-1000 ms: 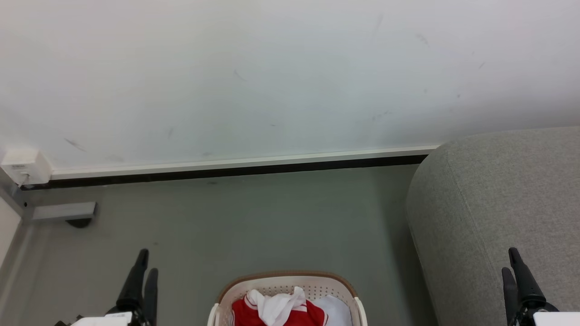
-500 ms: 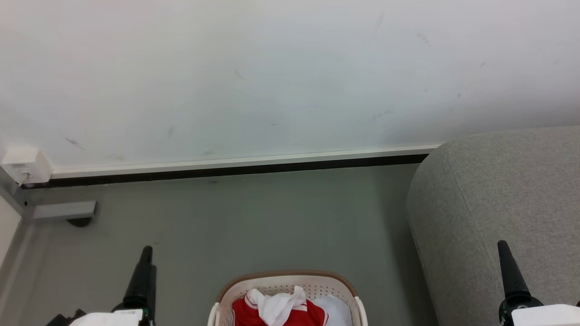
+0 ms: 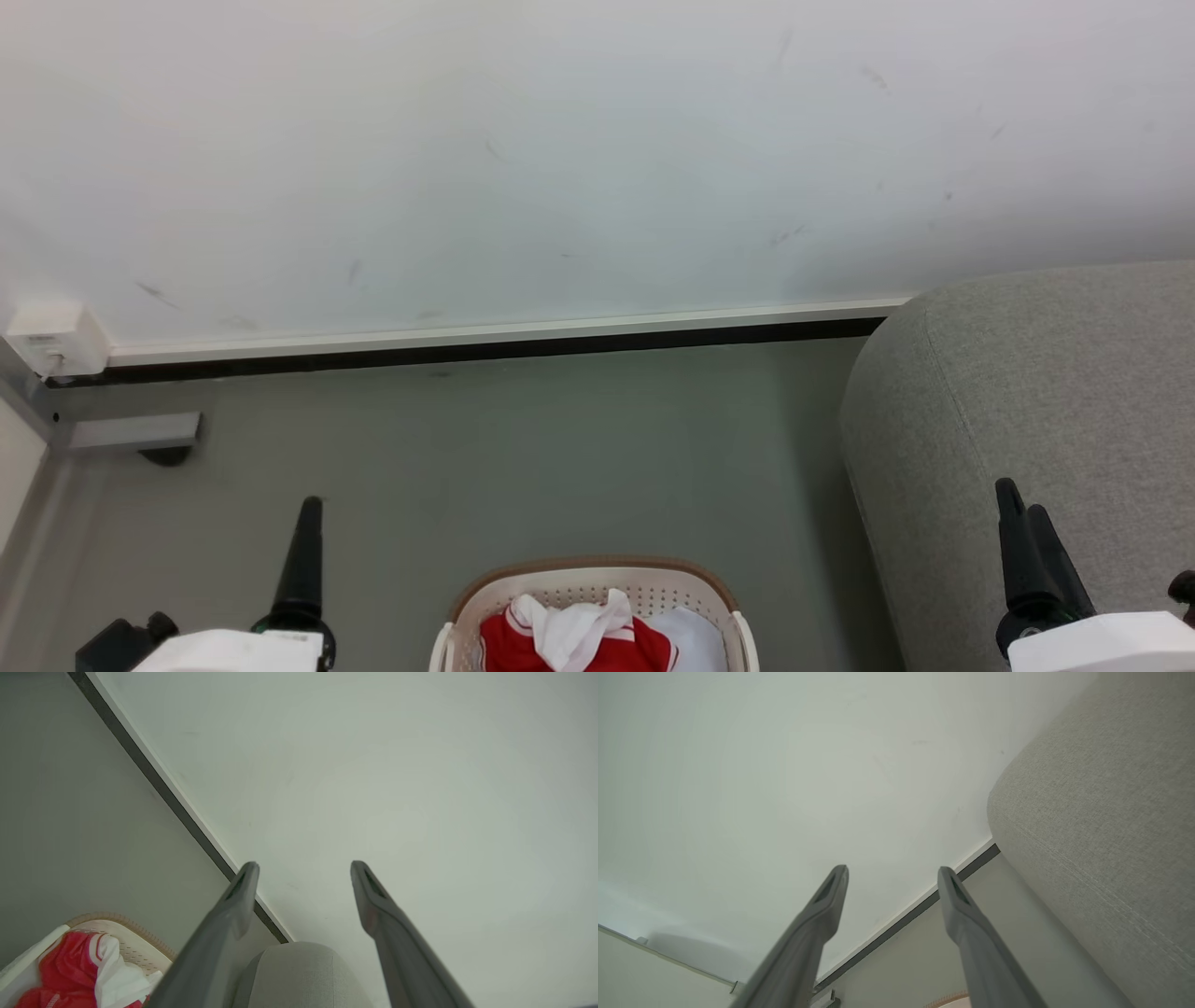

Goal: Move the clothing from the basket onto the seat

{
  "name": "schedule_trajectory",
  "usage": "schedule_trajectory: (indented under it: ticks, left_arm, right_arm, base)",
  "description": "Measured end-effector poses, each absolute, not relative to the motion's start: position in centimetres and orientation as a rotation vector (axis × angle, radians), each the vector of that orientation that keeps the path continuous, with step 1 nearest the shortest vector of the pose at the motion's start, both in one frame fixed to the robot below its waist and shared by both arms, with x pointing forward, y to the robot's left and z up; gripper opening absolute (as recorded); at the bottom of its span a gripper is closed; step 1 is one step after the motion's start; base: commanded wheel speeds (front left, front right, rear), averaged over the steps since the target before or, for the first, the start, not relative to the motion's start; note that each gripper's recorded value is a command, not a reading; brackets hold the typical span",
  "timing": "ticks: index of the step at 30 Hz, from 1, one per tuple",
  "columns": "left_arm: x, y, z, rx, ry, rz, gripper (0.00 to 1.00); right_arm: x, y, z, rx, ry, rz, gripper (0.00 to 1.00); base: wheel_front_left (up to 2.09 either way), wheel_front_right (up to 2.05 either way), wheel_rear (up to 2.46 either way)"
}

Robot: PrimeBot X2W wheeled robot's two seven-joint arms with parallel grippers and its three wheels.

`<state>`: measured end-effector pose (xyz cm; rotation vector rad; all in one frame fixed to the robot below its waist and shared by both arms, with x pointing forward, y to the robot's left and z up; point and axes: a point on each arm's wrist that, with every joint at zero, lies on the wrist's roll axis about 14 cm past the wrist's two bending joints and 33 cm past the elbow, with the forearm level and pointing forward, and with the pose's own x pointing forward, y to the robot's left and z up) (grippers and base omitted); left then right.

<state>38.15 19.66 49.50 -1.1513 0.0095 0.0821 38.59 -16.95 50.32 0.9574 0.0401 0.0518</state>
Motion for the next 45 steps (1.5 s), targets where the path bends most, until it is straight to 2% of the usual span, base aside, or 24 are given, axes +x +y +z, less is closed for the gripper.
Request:
schedule_trajectory:
  ticks: [9,21,45]
  left_arm:
    - [38.0,19.8,49.9,-0.944,-0.003,0.079,1.00]
    - [37.5,20.1,49.7,-0.704,-0.004,0.078,1.00]
    - [37.1,20.4,49.2,-0.319,0.007,0.064,1.00]
  right_arm:
    - [38.9,-16.5,50.7,0.716,0.034,0.098,1.00]
    - [38.9,-16.3,50.8,0.494,0.022,0.132,1.00]
    - [38.4,-16.0,49.3,0.263,0.024,0.125,1.00]
  base:
    - [0.00,0.00,0.00]
    - [0.00,0.00,0.00]
    - [0.00,0.00,0.00]
